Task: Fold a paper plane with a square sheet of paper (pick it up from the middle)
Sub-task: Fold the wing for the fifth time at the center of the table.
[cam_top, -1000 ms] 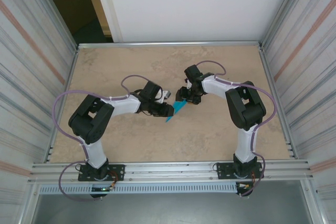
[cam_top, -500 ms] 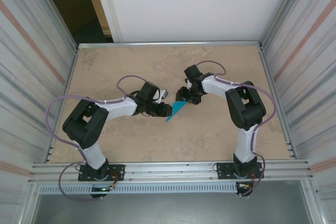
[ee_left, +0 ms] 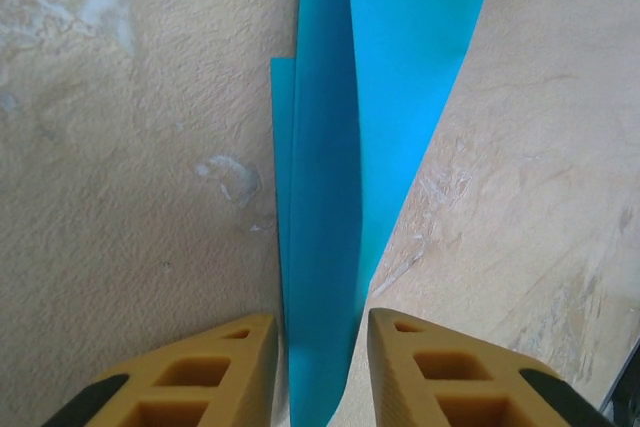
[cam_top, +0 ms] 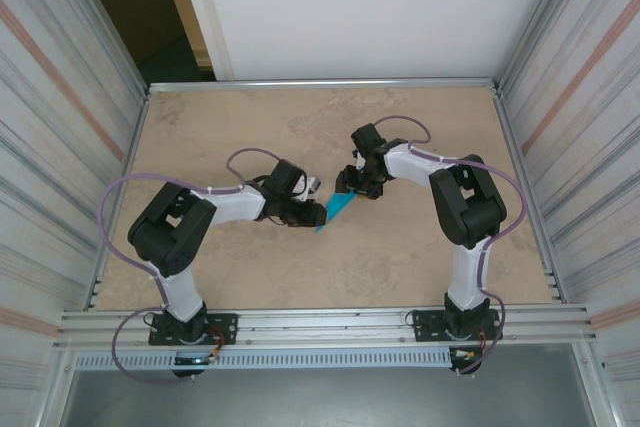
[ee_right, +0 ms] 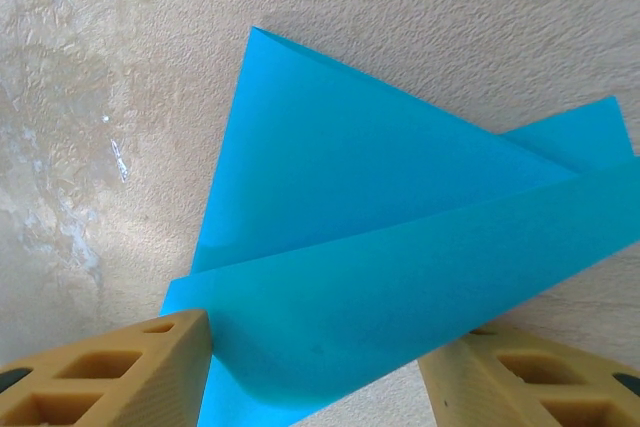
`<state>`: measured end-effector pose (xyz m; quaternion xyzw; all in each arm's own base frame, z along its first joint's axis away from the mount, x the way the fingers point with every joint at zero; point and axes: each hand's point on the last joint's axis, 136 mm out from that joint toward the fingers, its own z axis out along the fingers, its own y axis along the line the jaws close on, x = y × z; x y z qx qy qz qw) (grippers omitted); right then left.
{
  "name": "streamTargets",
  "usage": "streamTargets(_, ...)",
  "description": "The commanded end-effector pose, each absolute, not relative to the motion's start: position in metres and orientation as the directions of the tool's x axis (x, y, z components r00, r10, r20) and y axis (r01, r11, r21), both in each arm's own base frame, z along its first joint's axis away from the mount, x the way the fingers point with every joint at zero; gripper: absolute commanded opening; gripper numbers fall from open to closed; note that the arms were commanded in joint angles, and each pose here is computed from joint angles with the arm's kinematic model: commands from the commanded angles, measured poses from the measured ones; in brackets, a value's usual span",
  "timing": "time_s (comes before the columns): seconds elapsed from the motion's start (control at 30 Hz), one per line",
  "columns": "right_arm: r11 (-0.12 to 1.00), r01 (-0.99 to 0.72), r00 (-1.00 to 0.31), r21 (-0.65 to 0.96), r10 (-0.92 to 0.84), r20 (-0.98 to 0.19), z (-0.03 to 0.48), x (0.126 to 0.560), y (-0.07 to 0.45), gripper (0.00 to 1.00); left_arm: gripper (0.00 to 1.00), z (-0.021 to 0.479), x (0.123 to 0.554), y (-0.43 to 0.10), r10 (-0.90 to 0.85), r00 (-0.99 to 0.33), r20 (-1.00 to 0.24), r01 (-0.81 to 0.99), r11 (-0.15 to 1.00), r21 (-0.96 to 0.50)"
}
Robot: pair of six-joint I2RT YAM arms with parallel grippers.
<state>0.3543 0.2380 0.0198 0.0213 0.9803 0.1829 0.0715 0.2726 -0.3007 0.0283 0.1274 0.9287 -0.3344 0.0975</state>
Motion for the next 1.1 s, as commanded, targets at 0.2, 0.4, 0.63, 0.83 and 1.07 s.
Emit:
streamTargets(0.2,0.973,0.092,-0.996,0.213,0.086,0.039,-0.047,0.315,0.213,0.58,0.23,0.016,0.268,-0.298,0.184,-0.961,-0.208,0.272,0.773,-0.574)
streamTargets(0.4,0.975,0.089,-0.996,0.205,0.081,0.049,-0.052,0.313,0.212,0.58,0.21,0.007,0.266,-0.294,0.174,-0.969,-0.174,0.243,0.796,-0.555)
streamTargets(0.63,0.977,0.083,-0.995,0.197,0.072,0.063,-0.059,0.311,0.212,0.59,0.19,-0.003,0.263,-0.287,0.166,-0.977,-0.134,0.212,0.825,-0.524)
streamTargets(0.83,0.975,0.077,-0.996,0.206,0.067,0.059,-0.057,0.313,0.215,0.59,0.19,-0.009,0.262,-0.284,0.163,-0.980,-0.110,0.197,0.839,-0.507)
streamTargets(1.07,0.953,0.060,-0.998,0.297,0.067,-0.013,-0.018,0.332,0.227,0.60,0.19,-0.012,0.260,-0.282,0.161,-0.982,-0.098,0.188,0.844,-0.502)
